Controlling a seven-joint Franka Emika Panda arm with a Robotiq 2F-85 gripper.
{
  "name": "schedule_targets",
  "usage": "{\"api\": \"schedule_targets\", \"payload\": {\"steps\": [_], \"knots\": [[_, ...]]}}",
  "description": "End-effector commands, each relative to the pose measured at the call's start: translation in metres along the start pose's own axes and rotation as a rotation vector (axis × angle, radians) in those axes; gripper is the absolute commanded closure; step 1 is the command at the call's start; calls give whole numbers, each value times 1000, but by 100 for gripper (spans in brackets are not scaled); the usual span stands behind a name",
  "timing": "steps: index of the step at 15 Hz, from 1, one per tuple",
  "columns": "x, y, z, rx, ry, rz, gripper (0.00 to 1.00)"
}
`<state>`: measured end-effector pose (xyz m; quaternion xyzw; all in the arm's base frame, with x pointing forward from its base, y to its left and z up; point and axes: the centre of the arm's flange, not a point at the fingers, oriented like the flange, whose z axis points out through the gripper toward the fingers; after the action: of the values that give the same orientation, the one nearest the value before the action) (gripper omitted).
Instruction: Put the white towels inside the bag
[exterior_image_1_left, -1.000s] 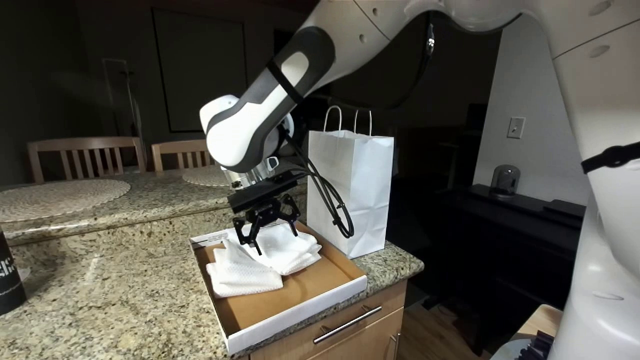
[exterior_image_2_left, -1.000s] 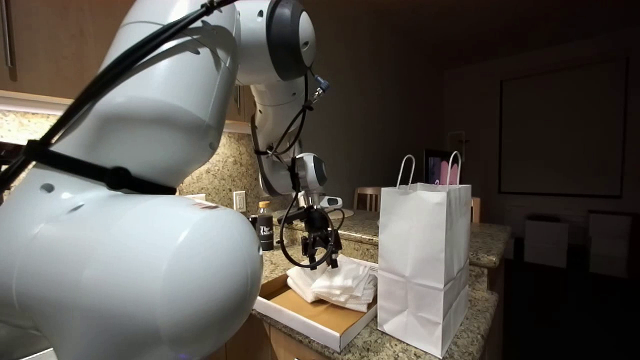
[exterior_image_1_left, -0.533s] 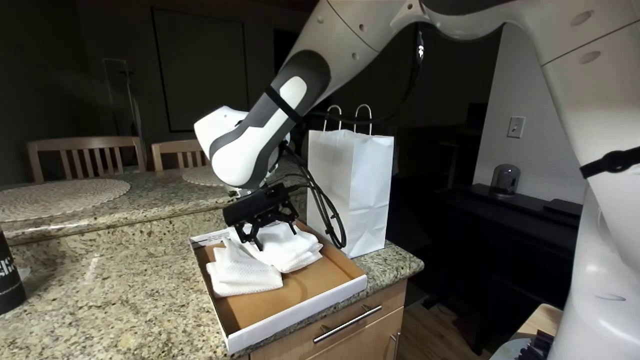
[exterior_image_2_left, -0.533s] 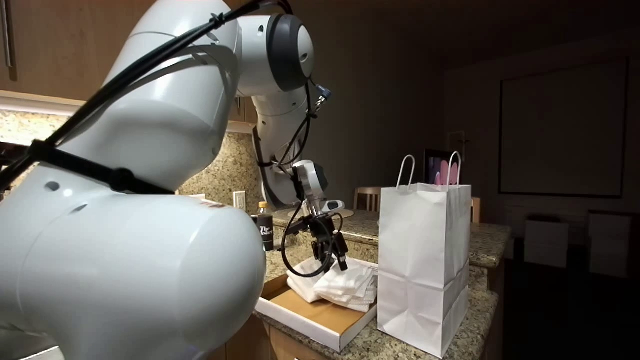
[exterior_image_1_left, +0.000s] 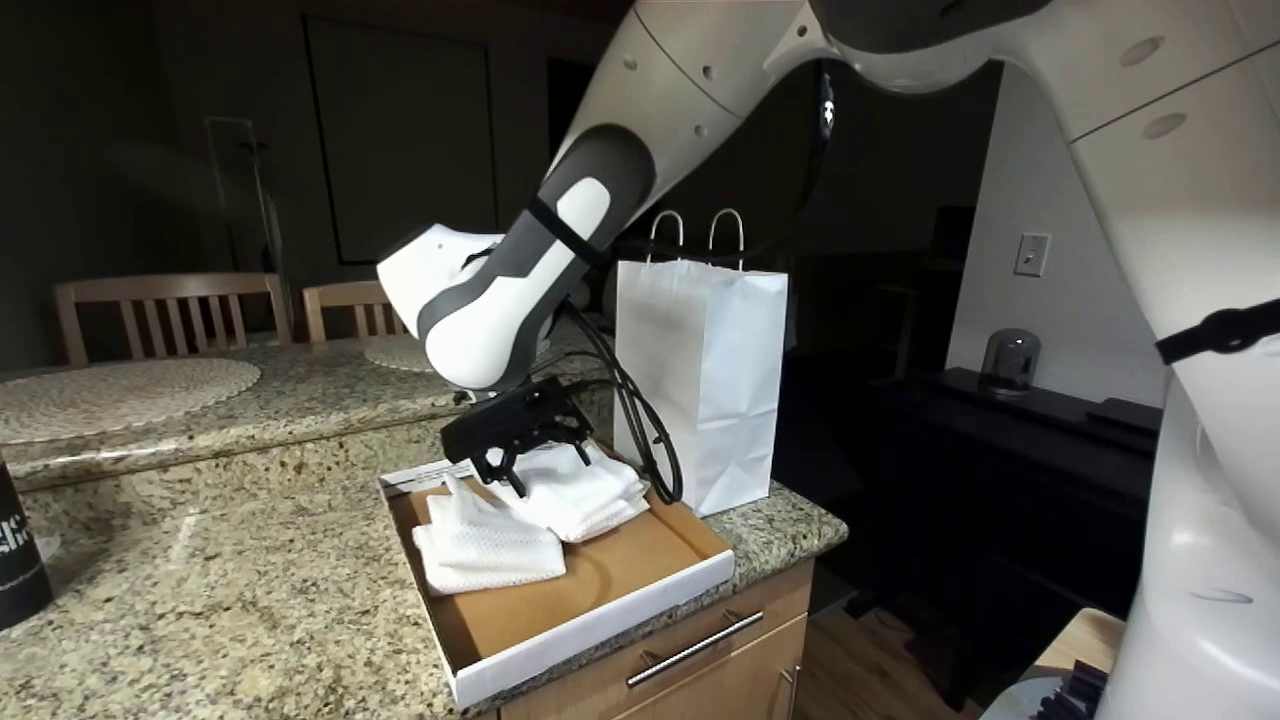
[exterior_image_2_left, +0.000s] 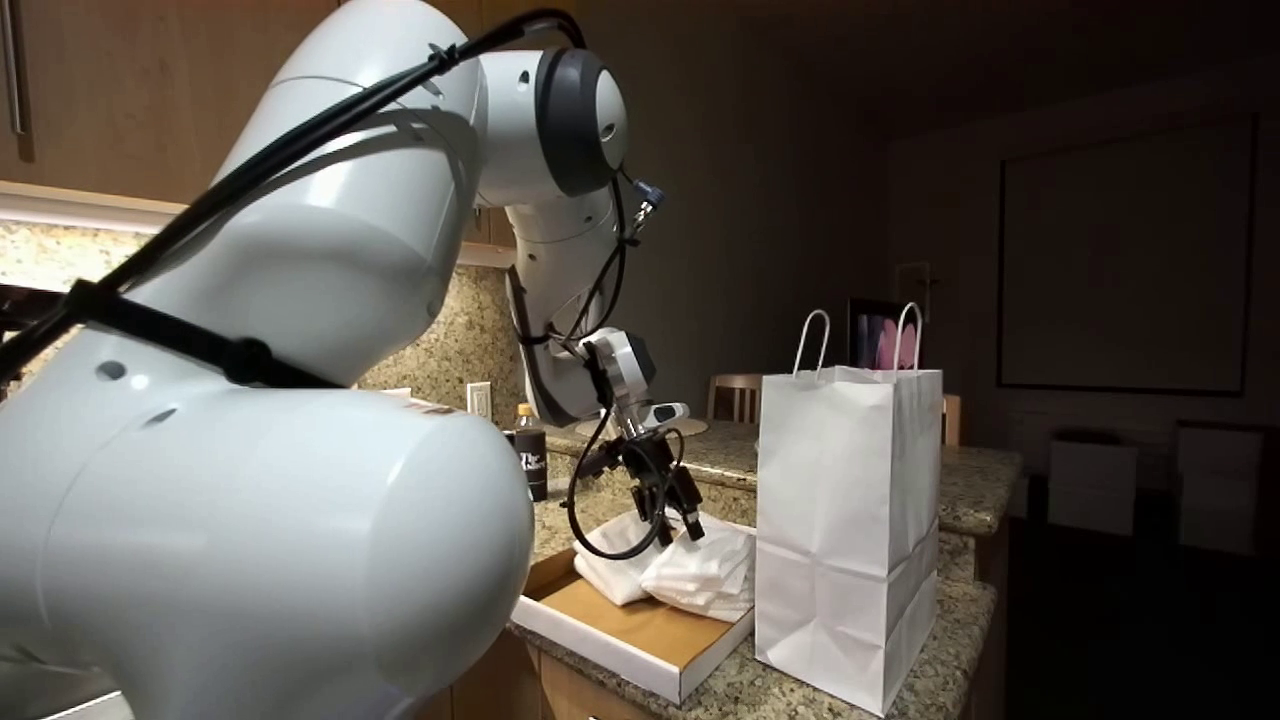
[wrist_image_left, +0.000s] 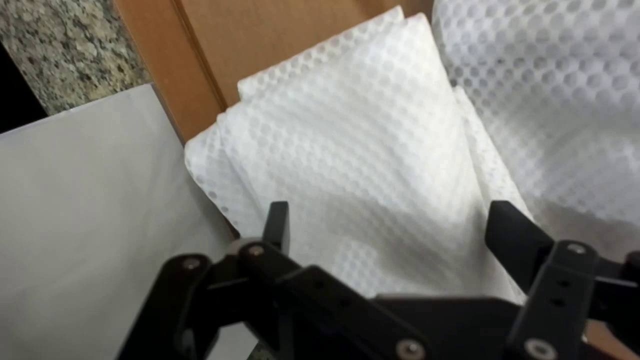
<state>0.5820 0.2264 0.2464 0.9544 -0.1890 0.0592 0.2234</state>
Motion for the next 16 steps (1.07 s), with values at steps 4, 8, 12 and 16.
{"api": "schedule_targets", "payload": {"steps": [4, 8, 12, 16], "knots": [[-1, -17, -8, -81, 128, -37, 0], [5, -17, 5, -105, 157, -56, 0], [0, -24, -1, -61, 165, -82, 0], [3, -29, 3, -79, 165, -82, 0]]}}
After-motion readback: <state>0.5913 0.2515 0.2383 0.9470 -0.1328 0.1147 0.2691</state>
